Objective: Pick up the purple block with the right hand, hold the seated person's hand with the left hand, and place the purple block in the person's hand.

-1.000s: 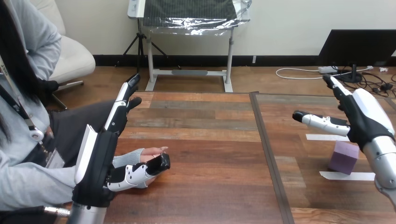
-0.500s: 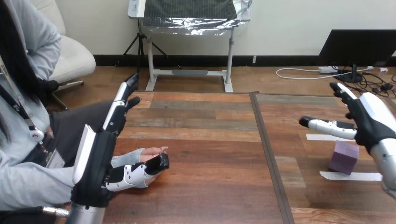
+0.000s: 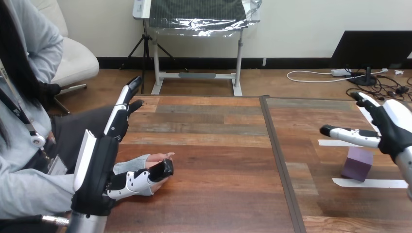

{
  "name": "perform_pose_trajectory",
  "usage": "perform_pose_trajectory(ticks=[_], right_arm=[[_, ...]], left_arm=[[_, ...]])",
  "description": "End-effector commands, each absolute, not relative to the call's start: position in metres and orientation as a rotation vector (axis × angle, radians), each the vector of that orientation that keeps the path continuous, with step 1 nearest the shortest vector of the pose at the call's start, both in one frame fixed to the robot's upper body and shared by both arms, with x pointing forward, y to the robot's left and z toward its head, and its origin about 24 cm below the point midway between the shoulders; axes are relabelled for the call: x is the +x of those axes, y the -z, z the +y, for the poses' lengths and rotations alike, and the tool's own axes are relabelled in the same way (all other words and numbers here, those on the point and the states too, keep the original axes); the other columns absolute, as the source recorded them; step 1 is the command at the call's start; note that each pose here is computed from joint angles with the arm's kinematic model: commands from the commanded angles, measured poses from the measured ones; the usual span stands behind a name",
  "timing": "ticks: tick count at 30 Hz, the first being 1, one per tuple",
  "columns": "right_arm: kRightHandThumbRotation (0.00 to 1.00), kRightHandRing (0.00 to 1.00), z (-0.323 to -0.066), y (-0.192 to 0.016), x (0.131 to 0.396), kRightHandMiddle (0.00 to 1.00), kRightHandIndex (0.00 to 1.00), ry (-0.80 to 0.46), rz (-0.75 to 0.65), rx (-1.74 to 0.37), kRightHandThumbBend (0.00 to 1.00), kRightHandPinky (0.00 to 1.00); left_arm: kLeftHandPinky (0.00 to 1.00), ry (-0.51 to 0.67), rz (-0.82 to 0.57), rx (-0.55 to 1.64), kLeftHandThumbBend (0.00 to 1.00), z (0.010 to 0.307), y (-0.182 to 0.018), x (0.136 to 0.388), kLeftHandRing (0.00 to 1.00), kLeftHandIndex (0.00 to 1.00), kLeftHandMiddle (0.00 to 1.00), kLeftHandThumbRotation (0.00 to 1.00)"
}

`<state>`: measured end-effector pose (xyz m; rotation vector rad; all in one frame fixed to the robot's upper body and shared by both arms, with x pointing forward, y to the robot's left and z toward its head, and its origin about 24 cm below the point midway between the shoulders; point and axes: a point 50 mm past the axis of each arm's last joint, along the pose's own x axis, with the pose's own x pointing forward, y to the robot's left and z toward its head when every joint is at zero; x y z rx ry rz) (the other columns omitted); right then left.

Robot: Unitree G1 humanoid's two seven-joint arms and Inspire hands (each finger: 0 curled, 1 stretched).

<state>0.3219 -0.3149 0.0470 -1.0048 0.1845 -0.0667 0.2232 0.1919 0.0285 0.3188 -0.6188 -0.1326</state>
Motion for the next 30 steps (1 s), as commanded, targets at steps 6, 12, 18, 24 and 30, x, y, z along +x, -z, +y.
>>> perform_pose_trajectory(ticks=[6, 12, 18, 24, 30], right_arm=[[0.68, 0.93, -0.318, -0.069, 0.334, 0.91, 0.93, 0.08, 0.152, -1.047, 1.0, 0.84], [0.69, 0.93, -0.321, -0.066, 0.331, 0.91, 0.92, 0.072, 0.173, -1.054, 1.0, 0.83], [0.69, 0.93, -0.324, -0.063, 0.328, 0.91, 0.92, 0.065, 0.202, -1.044, 1.0, 0.83], [0.69, 0.92, -0.326, -0.06, 0.326, 0.9, 0.92, 0.053, 0.226, -1.036, 1.0, 0.83], [0.68, 0.92, -0.328, -0.058, 0.324, 0.9, 0.92, 0.04, 0.245, -1.047, 1.0, 0.83]], left_arm=[[0.92, 0.127, -0.68, 0.325, 1.0, 0.196, -0.04, 0.228, 0.97, 0.95, 0.98, 0.68], [0.92, 0.128, -0.682, 0.325, 1.0, 0.197, -0.041, 0.228, 0.97, 0.95, 0.98, 0.68], [0.92, 0.127, -0.68, 0.328, 1.0, 0.197, -0.042, 0.228, 0.97, 0.95, 0.98, 0.68], [0.91, 0.124, -0.679, 0.33, 1.0, 0.198, -0.042, 0.228, 0.97, 0.95, 0.97, 0.69], [0.91, 0.124, -0.682, 0.333, 1.0, 0.198, -0.043, 0.228, 0.96, 0.95, 0.97, 0.69]])
